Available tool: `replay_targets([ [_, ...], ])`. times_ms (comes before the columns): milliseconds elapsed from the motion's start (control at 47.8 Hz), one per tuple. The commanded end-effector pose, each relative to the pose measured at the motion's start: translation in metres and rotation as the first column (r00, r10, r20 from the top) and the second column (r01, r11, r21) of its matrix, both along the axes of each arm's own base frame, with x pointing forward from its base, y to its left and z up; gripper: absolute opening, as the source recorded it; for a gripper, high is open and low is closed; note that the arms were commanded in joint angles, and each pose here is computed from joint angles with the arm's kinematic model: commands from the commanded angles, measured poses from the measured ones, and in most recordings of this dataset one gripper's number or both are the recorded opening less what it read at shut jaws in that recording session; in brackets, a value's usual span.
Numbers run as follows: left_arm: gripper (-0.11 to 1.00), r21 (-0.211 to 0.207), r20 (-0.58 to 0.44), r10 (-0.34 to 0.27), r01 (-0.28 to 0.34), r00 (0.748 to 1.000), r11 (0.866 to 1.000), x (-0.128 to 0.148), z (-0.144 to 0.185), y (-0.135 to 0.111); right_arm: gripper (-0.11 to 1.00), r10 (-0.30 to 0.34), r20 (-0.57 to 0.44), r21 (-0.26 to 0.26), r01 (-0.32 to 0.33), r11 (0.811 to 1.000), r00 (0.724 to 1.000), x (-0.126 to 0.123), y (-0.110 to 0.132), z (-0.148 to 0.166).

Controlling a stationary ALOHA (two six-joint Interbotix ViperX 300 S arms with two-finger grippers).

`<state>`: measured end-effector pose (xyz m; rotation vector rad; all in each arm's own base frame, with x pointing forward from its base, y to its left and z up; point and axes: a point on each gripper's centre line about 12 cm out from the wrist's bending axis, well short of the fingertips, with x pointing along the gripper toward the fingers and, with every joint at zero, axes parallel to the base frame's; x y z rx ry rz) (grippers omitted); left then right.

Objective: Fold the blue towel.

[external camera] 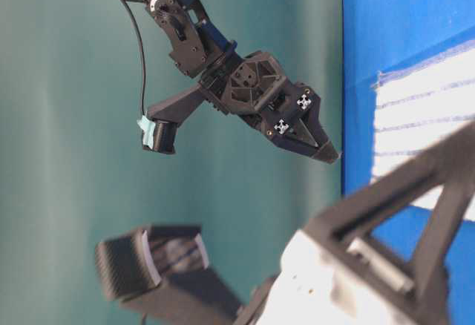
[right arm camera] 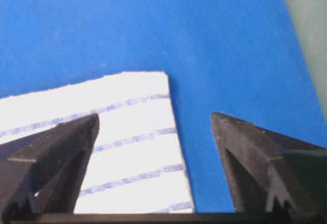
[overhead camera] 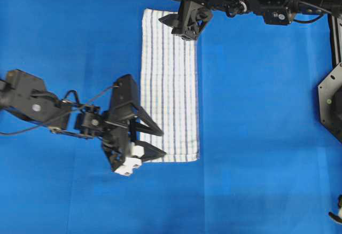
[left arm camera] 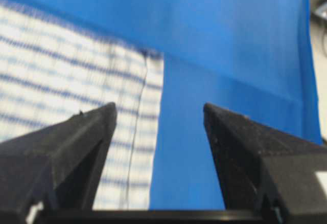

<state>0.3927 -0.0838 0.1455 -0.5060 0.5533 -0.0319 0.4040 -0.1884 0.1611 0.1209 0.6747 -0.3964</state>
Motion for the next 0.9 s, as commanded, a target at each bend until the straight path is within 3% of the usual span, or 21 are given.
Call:
replay_targets([
  [0,0.60,-0.003,0.037,-0.010,0.010,0.999,1.000,-0.011,0.026,0.000,0.90,-0.006,0.047,-0.022,0.007,1.000,0.999,-0.003,-0.001,0.020],
  [167,0.60,0.042,0.054,-0.011,0.009,0.998,0.999,-0.034,0.044,0.017,0.88,-0.025,0.076,-0.027,0.027,0.999,0.997,-0.022,0.004,0.034],
  [355,0.59,0.117,0.065,0.057,-0.064,0.996,0.991,-0.053,0.048,0.060,0.88,-0.051,0.117,-0.024,0.055,0.998,0.992,-0.053,0.017,0.043],
  [523,0.59,0.218,0.072,0.129,-0.142,0.989,0.966,-0.066,0.047,0.104,0.88,-0.083,0.143,-0.005,0.084,0.996,0.986,-0.081,0.030,0.042],
  [669,0.59,0.307,0.086,0.172,-0.190,0.981,0.932,-0.069,0.049,0.136,0.88,-0.098,0.147,0.018,0.096,0.995,0.984,-0.098,0.040,0.038],
  [795,0.59,0.359,0.094,0.196,-0.217,0.976,0.908,-0.069,0.050,0.155,0.88,-0.101,0.144,0.040,0.096,0.995,0.984,-0.107,0.049,0.035],
  [878,0.59,0.367,0.097,0.212,-0.233,0.973,0.900,-0.070,0.050,0.162,0.88,-0.097,0.145,0.049,0.091,0.995,0.985,-0.109,0.053,0.034],
])
